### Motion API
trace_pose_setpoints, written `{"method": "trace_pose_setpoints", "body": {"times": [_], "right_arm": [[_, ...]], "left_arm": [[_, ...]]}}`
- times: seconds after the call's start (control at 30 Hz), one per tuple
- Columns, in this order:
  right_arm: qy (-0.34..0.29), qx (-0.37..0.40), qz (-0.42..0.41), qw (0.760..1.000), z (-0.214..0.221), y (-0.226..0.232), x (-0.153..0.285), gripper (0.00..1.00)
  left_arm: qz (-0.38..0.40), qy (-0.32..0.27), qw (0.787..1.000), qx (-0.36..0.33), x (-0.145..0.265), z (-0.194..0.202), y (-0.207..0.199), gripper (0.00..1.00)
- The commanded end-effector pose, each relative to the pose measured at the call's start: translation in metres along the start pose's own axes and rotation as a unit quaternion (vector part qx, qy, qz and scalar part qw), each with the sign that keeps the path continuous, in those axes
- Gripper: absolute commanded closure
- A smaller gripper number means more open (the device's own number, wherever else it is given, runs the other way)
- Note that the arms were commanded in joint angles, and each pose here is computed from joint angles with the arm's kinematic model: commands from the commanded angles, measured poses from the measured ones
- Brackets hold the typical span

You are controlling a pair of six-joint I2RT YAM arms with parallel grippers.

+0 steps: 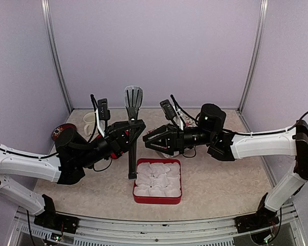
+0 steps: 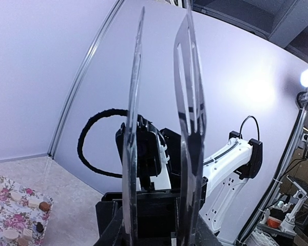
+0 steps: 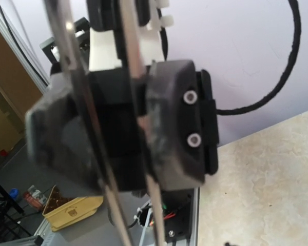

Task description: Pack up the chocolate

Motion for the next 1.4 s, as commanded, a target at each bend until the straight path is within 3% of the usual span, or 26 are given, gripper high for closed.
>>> {"method": "trace_pose_setpoints", "body": {"times": [0.0, 0.37, 0.73, 0.87, 1.03, 1.17, 1.27, 1.37], "right_arm": [[0.004, 0.005, -0.011, 1.000, -0.001, 0.000, -0.009, 0.42], [0.024, 0.005, -0.029, 0.999, 0.010, -0.007, -0.023, 0.20], [0.069, 0.028, -0.034, 0.997, 0.022, -0.013, -0.054, 0.26], [0.070, 0.036, -0.033, 0.996, 0.027, -0.021, -0.061, 0.34], [0.050, 0.040, -0.044, 0.997, 0.029, -0.019, -0.058, 0.59], [0.041, 0.041, -0.050, 0.997, 0.027, -0.013, -0.051, 0.72], [0.039, 0.038, -0.048, 0.997, 0.026, -0.011, -0.044, 0.81], [0.039, 0.039, -0.050, 0.997, 0.024, -0.005, -0.037, 0.84]], "left_arm": [[0.009, -0.021, 1.000, -0.001, 0.001, -0.008, -0.005, 0.69], [-0.002, -0.019, 1.000, -0.010, 0.001, -0.015, -0.002, 0.69], [-0.027, -0.001, 0.999, -0.031, 0.005, -0.012, 0.004, 0.69], [-0.031, 0.000, 0.999, -0.041, 0.006, -0.014, 0.005, 0.69], [-0.043, -0.009, 0.998, -0.047, 0.011, -0.018, 0.007, 0.69], [-0.049, -0.012, 0.998, -0.048, 0.016, -0.020, 0.008, 0.66], [-0.055, 0.004, 0.997, -0.051, 0.019, -0.017, 0.010, 0.54], [-0.060, 0.031, 0.996, -0.054, 0.022, -0.012, 0.012, 0.33]]}}
Point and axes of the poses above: each gripper's point midway between its finger pads, its own x axis back along the fingers, its own y axis along the line the jaws close on, z = x × y, the point moved 2 cm from there along x, back along the fingers, and after that the axes turned 12 degrees about -x, right-handed, at the moved point
